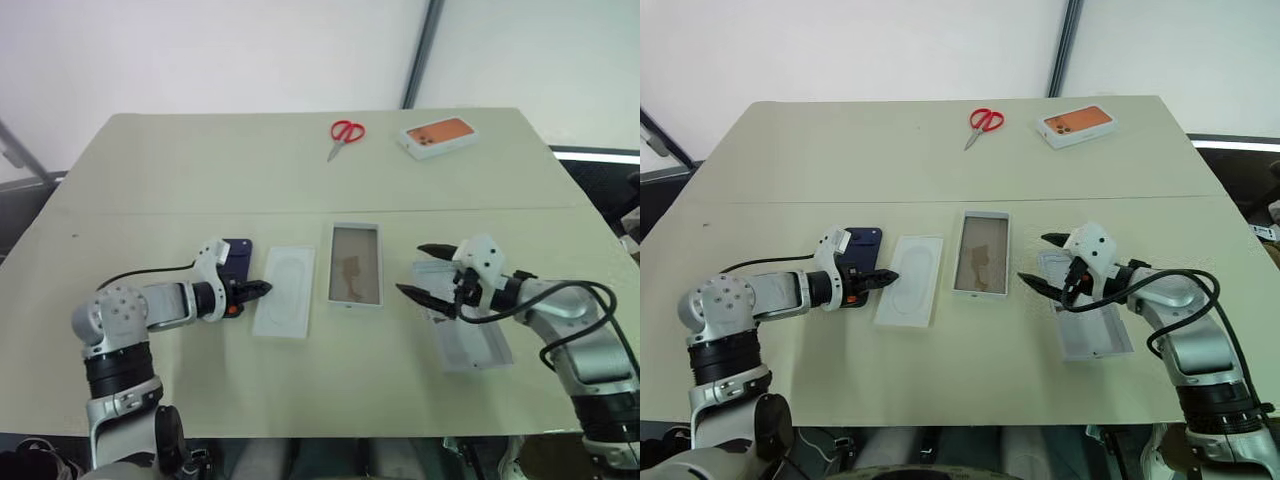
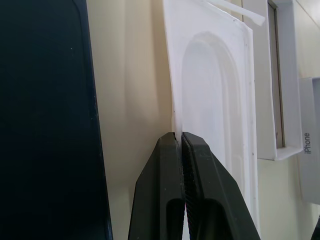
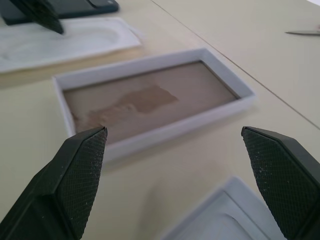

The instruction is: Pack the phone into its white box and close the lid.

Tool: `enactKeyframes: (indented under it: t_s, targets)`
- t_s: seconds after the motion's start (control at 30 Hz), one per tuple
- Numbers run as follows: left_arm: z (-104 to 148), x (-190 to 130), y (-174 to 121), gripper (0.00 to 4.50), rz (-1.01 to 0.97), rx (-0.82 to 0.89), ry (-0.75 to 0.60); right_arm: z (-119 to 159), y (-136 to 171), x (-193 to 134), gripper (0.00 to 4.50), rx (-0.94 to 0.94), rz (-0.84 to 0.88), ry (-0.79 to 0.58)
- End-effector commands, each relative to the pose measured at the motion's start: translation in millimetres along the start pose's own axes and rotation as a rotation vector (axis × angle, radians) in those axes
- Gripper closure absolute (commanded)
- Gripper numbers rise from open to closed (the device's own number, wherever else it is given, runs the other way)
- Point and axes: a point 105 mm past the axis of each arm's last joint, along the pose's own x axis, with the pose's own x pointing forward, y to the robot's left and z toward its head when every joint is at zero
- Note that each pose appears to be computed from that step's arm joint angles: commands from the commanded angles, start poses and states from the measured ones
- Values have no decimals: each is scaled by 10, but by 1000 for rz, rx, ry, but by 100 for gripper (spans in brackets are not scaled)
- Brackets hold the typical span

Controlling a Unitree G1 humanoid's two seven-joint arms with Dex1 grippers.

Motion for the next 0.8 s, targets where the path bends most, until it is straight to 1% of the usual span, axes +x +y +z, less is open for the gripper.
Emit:
enactKeyframes:
  t_s: [0.03,0.17,0.27,0.53,0.63,0.7,0.8]
  targets:
    - [251,-84,-74,444,7,56,-94,196,232,176,0,-22,96,-63]
    - [373,-103,-166,444,-13,80,-118,184,313,322,0,-29,141,-55]
    - [485,-111,-227,444,-14,98,-143,28,440,457,0,-73,211,6]
    - [508,-107,-240,444,-15,95,-145,-10,455,491,0,-83,226,12]
    - [524,-69,-238,450,16,85,-172,-189,482,545,85,-130,276,95]
    - [528,-60,-241,450,29,85,-175,-242,489,558,181,-167,291,120]
    - [539,-55,-266,450,27,96,-176,-199,469,595,347,-147,285,97]
